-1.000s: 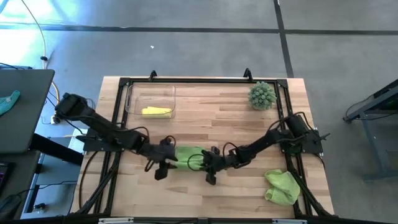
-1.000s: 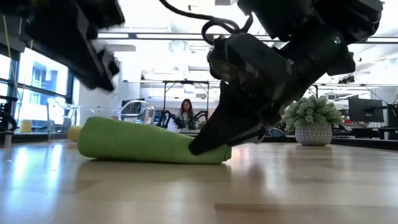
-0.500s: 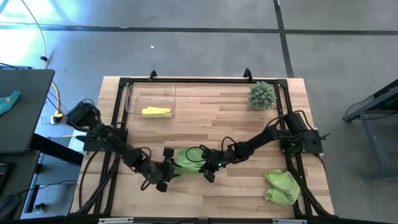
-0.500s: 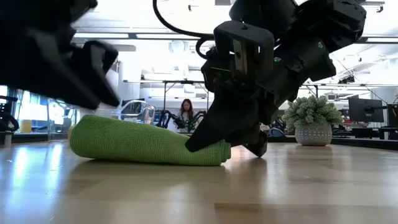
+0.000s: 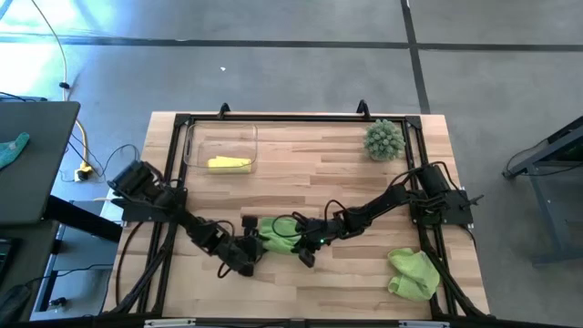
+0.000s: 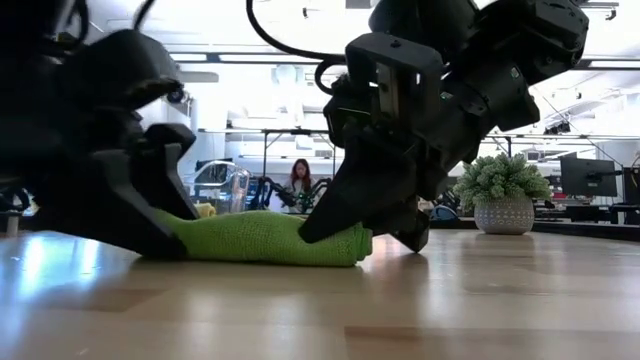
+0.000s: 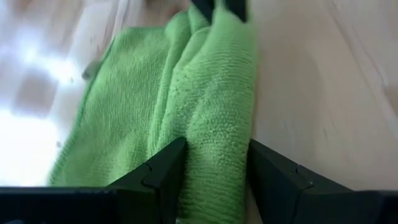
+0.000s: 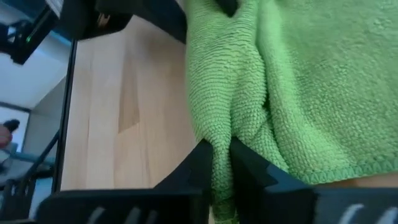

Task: Roll microfiber towels into tight, uniform cylinder then place into a basket
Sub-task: Roll the green microfiber cloth

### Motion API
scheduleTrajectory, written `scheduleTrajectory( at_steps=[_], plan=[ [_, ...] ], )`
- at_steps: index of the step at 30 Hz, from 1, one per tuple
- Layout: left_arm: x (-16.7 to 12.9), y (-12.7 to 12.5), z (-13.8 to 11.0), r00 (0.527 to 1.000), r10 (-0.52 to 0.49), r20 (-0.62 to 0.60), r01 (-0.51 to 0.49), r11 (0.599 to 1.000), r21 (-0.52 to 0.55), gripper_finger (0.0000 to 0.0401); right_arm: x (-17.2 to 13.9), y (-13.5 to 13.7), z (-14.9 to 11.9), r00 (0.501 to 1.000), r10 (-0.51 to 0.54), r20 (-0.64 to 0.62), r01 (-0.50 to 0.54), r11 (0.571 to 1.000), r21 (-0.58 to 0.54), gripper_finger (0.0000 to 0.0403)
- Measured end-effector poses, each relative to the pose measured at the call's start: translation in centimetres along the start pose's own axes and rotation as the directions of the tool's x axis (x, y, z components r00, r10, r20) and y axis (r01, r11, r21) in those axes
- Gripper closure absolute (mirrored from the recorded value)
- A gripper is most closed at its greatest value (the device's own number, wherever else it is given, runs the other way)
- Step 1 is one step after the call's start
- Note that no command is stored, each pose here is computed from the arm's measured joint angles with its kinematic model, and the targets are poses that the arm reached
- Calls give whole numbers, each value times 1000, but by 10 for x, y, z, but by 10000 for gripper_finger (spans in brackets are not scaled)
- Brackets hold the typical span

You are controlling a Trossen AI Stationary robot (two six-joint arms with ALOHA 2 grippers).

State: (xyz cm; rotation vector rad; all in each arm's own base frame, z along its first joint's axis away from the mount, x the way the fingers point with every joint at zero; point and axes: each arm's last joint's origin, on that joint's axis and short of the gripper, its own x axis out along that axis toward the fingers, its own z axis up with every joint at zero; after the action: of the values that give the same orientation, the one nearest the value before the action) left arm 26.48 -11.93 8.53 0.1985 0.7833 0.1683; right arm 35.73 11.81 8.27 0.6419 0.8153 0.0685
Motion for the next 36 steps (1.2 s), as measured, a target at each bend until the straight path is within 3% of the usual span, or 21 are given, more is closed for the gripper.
scheduleTrajectory(
  at_steps=[3,6,13,15,19,22,27,31,33,36],
  plan=[
    [5,7,1,998,-50,-40,44,989,-139,247,-7,5,5,1000,30,0,-30,998,-56,338],
    [8,12,4,989,-139,-59,117,952,-282,265,-20,12,10,999,46,-15,-47,989,-138,310],
    [15,20,13,928,-371,-24,308,804,-508,326,-57,36,18,998,59,-25,-64,917,-394,289],
    [17,23,14,895,-447,-13,368,753,-545,339,-62,47,13,999,36,24,-20,868,-496,289],
    [22,32,15,865,-502,-15,388,687,-615,356,-64,70,-5,989,-14,150,118,690,-714,289],
    [24,37,16,861,-509,-11,384,663,-642,360,-59,81,-21,974,-32,226,203,573,-794,289],
    [27,44,17,871,-491,5,363,636,-681,360,-41,85,-38,967,-11,253,226,490,-842,289],
    [27,44,17,876,-483,6,355,635,-686,360,-31,74,-40,932,-125,341,357,483,-800,289],
    [27,43,17,880,-474,9,347,630,-694,360,-29,69,-37,917,-160,366,393,523,-756,289],
    [27,43,18,891,-453,14,331,630,-703,359,-27,62,-33,928,-170,331,362,620,-697,288]
  ],
)
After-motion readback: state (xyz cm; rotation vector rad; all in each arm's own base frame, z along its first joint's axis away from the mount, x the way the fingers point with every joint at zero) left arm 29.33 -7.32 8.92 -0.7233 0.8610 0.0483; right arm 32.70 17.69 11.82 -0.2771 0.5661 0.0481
